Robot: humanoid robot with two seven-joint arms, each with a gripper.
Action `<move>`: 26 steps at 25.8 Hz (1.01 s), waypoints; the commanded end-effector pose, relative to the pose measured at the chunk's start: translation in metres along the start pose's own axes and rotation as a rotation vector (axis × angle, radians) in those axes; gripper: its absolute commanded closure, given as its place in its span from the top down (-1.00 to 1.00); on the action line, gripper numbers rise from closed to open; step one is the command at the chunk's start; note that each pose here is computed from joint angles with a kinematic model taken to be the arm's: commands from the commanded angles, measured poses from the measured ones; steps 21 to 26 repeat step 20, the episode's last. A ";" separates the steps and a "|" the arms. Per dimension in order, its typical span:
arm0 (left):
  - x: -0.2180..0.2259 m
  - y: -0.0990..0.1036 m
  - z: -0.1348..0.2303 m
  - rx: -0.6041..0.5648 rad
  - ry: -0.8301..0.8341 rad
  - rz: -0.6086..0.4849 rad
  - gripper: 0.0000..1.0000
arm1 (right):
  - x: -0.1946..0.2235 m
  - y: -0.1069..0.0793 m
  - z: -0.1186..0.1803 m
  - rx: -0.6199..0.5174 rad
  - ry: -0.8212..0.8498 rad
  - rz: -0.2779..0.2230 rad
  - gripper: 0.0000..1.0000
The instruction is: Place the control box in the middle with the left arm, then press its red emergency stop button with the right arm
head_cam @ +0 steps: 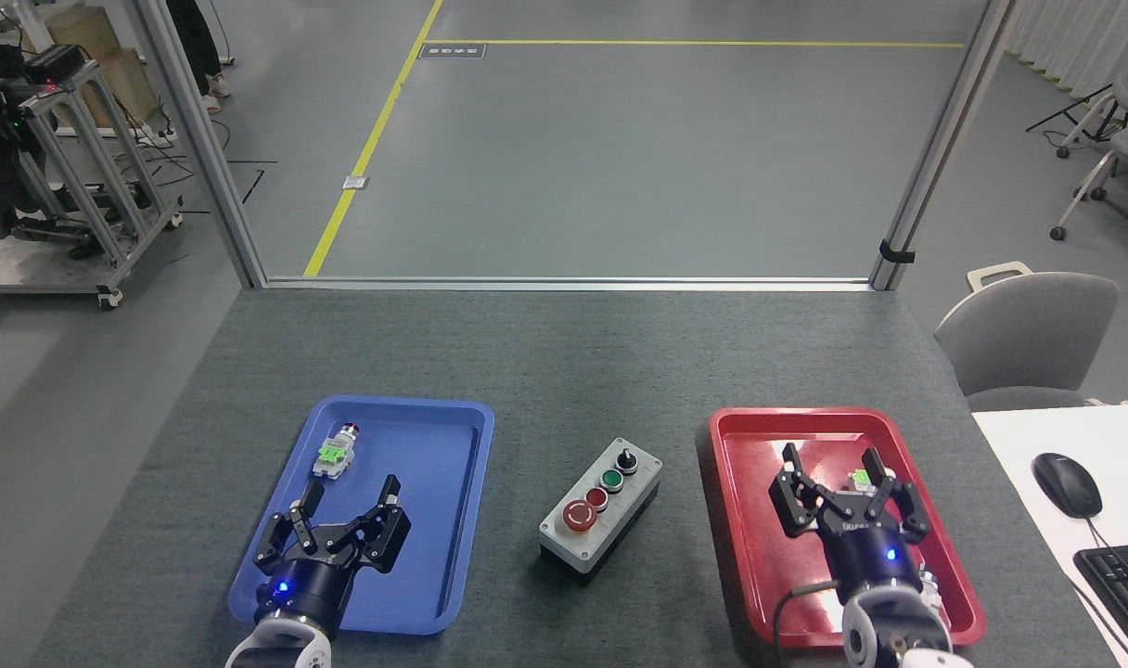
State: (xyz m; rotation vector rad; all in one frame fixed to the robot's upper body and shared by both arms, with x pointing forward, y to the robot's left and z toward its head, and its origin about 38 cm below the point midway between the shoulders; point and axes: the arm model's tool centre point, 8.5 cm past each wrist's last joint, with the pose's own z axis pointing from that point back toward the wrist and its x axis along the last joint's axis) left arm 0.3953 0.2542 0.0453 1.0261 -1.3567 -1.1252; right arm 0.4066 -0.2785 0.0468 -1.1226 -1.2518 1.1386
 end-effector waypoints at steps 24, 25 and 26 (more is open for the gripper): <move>0.000 0.000 0.000 0.002 0.000 0.001 0.97 | 0.064 -0.005 0.024 -0.045 0.066 -0.007 1.00; 0.000 0.000 0.000 0.002 0.000 0.001 0.97 | 0.064 -0.005 0.024 -0.045 0.066 -0.007 1.00; 0.000 0.000 0.000 0.002 0.000 0.001 0.97 | 0.064 -0.005 0.024 -0.045 0.066 -0.007 1.00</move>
